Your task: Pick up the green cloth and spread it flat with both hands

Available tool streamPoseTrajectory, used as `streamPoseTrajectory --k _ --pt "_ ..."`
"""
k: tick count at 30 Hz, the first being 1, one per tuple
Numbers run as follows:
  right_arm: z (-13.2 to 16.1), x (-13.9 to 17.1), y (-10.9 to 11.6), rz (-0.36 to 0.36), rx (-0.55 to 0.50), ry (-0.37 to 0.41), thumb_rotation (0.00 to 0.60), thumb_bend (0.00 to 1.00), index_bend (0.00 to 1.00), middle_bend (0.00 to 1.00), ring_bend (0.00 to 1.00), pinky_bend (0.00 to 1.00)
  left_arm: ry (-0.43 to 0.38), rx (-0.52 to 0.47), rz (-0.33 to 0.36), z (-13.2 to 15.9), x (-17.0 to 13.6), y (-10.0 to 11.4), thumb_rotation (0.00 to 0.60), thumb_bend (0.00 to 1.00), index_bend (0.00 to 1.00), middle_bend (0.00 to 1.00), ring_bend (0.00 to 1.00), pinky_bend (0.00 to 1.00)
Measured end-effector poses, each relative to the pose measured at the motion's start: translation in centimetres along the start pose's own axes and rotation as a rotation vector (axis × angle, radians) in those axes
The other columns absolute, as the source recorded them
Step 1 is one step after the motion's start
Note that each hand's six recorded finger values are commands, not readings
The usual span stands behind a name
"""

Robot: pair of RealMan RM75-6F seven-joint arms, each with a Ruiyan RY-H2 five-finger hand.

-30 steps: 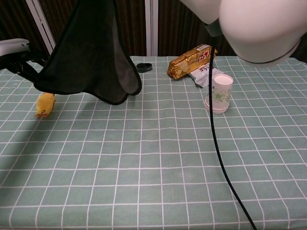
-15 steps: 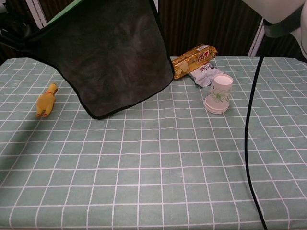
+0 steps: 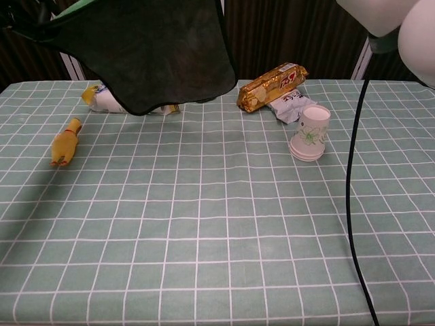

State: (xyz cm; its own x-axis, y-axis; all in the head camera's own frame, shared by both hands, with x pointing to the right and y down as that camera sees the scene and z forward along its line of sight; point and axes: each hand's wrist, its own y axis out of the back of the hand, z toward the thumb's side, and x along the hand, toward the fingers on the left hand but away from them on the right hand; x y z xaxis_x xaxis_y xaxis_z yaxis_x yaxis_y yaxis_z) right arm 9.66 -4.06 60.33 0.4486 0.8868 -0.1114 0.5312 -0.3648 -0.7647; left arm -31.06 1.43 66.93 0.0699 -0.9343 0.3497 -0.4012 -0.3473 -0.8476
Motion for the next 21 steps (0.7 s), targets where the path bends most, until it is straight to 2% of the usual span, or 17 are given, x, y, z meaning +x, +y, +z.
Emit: streamPoseTrajectory --k 11,16,21 --pt "-3.7 7.0 -5.2 0.218 0.007 0.038 0.600 0.43 0.85 0.37 0.16 0.01 -0.139 0.148 -0.188 0.3 -5.8 -4.9 0.600 0.47 0.68 0.35 0.18 0.31" --pt "-4.4 10.0 -6.8 0.268 0.007 0.054 0.600 0.43 0.85 0.37 0.17 0.01 -0.196 0.200 -0.266 0.6 -8.1 -6.7 0.600 0.44 0.66 0.35 0.18 0.31" --pt "-4.4 11.9 -8.1 0.293 0.013 0.077 0.600 0.43 0.85 0.37 0.16 0.01 -0.217 0.235 -0.344 0.7 -9.5 -8.3 0.600 0.40 0.61 0.33 0.18 0.31"
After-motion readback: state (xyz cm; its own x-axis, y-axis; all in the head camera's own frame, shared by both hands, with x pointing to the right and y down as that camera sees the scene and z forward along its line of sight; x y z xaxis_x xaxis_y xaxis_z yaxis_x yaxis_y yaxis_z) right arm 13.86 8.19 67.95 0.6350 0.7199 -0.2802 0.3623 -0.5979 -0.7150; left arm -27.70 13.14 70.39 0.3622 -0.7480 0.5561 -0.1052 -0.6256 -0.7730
